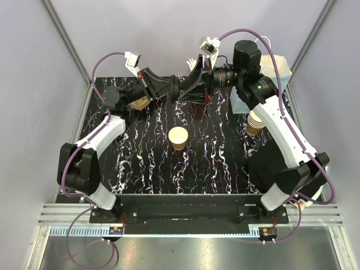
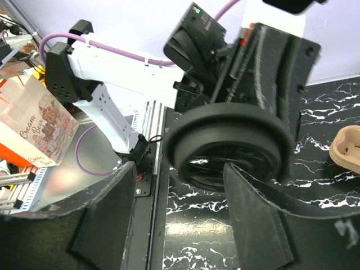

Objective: Pack the takeout coffee

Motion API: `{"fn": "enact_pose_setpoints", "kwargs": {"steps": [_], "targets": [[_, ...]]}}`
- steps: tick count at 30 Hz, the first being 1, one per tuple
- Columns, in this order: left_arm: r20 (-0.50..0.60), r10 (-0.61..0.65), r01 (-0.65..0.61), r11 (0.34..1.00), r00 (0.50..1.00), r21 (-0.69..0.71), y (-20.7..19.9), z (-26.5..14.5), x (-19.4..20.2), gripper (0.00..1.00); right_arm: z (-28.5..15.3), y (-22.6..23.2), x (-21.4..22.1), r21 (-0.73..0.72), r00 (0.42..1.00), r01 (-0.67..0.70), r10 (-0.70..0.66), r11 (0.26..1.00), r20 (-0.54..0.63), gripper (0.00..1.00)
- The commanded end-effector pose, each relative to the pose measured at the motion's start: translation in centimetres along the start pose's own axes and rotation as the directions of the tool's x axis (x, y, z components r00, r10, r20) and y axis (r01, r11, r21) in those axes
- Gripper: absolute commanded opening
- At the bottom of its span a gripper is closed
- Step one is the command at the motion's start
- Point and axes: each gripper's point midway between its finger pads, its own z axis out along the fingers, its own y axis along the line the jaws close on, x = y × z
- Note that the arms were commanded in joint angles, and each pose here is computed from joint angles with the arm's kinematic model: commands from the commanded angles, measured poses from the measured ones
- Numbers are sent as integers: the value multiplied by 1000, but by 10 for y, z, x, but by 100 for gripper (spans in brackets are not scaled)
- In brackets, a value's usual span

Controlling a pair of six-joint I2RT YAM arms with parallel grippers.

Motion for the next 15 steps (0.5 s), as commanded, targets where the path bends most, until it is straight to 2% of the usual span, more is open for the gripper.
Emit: {"fn": "enact_pose_setpoints", "kwargs": {"steps": [1, 7, 15], "targets": [[21, 33, -33, 999, 999, -3, 5, 2, -4, 0, 3, 13, -16, -38, 999, 50, -49, 998, 24, 68], [23, 28, -28, 1000, 999, -3, 6, 3, -4, 0, 8, 10, -10, -33, 999, 47, -47, 998, 11, 59], [22, 30, -30, 1000, 999, 3, 3, 4, -3, 0, 12, 5, -7, -15, 999, 52, -52, 999, 6, 52]]}}
